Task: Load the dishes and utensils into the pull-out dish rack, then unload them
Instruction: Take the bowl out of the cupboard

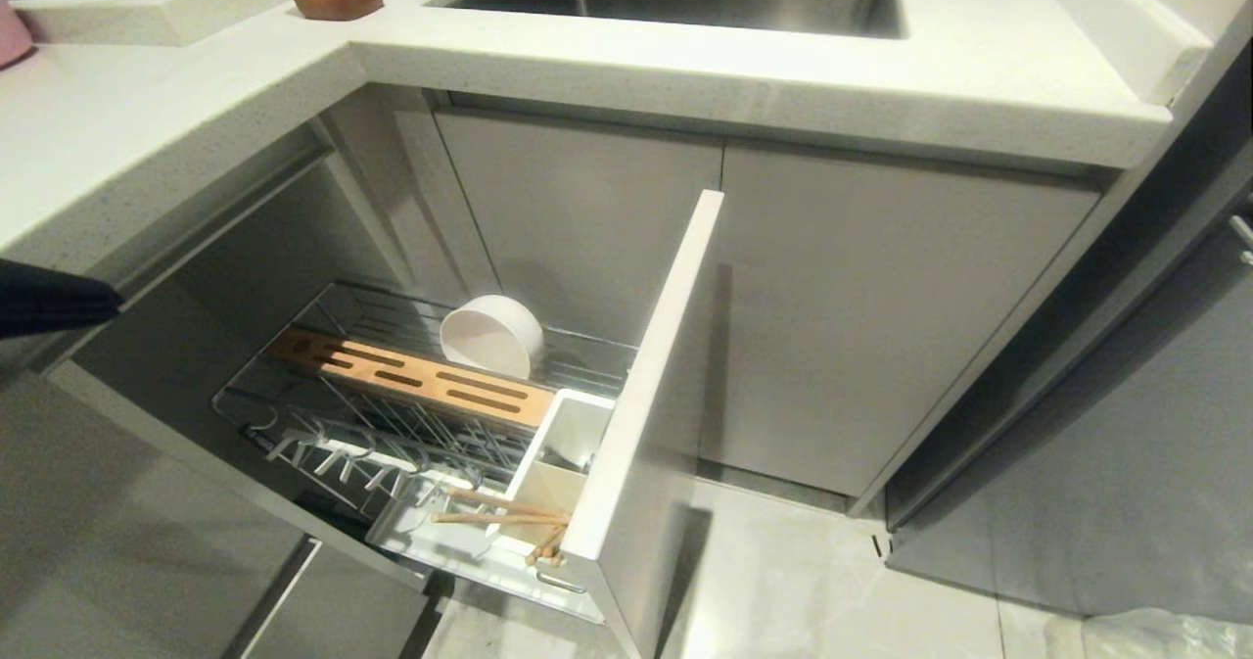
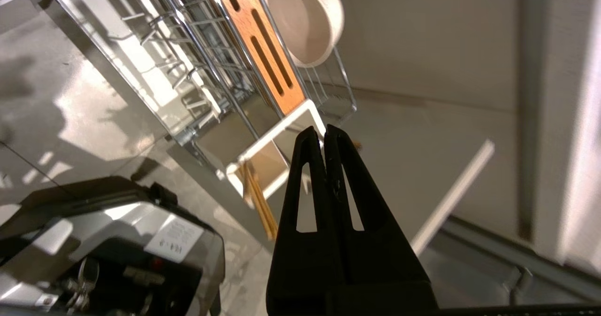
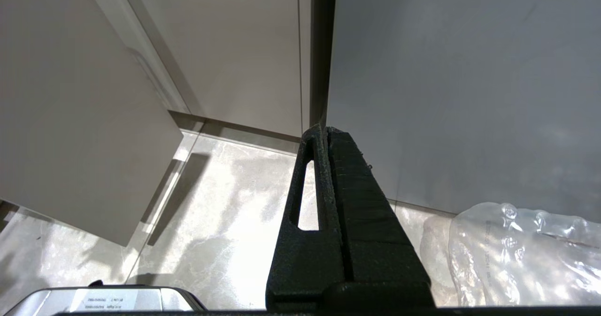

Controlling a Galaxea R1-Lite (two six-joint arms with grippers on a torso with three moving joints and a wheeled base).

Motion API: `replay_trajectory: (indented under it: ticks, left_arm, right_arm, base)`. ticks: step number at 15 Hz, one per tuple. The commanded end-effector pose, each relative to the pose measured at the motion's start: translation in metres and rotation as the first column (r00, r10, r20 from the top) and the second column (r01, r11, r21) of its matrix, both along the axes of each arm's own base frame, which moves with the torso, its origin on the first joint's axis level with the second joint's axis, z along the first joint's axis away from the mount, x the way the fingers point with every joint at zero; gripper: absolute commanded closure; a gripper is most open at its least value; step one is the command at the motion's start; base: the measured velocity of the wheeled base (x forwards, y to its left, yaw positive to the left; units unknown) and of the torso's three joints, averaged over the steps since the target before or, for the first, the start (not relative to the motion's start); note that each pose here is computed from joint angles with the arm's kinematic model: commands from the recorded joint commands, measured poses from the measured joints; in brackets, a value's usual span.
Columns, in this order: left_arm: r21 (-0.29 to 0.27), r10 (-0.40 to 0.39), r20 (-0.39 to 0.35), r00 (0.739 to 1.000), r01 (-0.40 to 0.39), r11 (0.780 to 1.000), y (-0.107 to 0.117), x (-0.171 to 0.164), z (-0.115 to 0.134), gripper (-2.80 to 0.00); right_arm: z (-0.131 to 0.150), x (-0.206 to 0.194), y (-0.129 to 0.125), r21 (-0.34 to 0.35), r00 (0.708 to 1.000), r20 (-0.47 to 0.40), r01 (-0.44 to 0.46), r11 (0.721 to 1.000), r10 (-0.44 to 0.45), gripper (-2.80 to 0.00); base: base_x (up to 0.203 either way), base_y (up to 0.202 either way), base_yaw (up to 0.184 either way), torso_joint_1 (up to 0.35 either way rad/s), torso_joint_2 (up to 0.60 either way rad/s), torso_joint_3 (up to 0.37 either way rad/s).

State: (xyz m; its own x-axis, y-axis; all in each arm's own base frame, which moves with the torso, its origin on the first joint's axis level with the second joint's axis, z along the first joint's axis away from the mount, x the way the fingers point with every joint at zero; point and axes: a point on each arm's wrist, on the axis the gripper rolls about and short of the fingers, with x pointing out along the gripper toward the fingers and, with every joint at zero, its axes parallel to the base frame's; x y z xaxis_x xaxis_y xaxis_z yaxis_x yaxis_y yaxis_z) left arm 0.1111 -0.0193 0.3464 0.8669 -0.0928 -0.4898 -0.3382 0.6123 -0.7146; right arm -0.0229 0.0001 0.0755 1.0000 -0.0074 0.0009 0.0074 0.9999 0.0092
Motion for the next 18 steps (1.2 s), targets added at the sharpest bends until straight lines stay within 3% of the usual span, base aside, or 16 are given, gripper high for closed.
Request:
replay_trajectory:
  ticks: [1,6,15,16,18]
  left_arm:
    - [0.045,0.029,-0.022,0.999,-0.028,0.999,-0.018,0.034,-0.029,0.0]
    - [0.137,0.054,-0.049,0.997,-0.047,0.989,-0.064,0.092,-0.078,0.0]
    - [0.157,0.032,-0.085,0.996,-0.018,0.987,-0.094,0.147,-0.121,0.0]
    - [0.157,0.028,-0.085,0.996,-0.014,0.988,-0.096,0.15,-0.122,-2.68]
    - [0.152,0.023,-0.078,0.997,-0.011,0.988,-0.1,0.159,-0.121,-2.8]
  right_arm:
    - [0.0,0.0,0.0,0.0,1.0,-0.001,0.0,1.0,0.0,0.0]
    - [0.0,0.0,0.0,0.0,1.0,-0.001,0.0,1.0,0.0,0.0]
    - [0.0,0.0,0.0,0.0,1.0,-0.001,0.0,1.0,0.0,0.0]
    - [0.0,0.0,0.0,0.0,1.0,-0.001,0.0,1.0,0.0,0.0]
    - [0.0,0.0,0.0,0.0,1.0,-0.001,0.0,1.0,0.0,0.0]
  base:
    - [0.0,0.0,0.0,0.0,0.0,0.0]
    - [0.0,0.0,0.0,0.0,0.0,0.0]
    - [0.0,0.0,0.0,0.0,0.0,0.0]
    - [0.0,0.0,0.0,0.0,0.0,0.0]
    - [0.0,0.0,0.0,0.0,0.0,0.0]
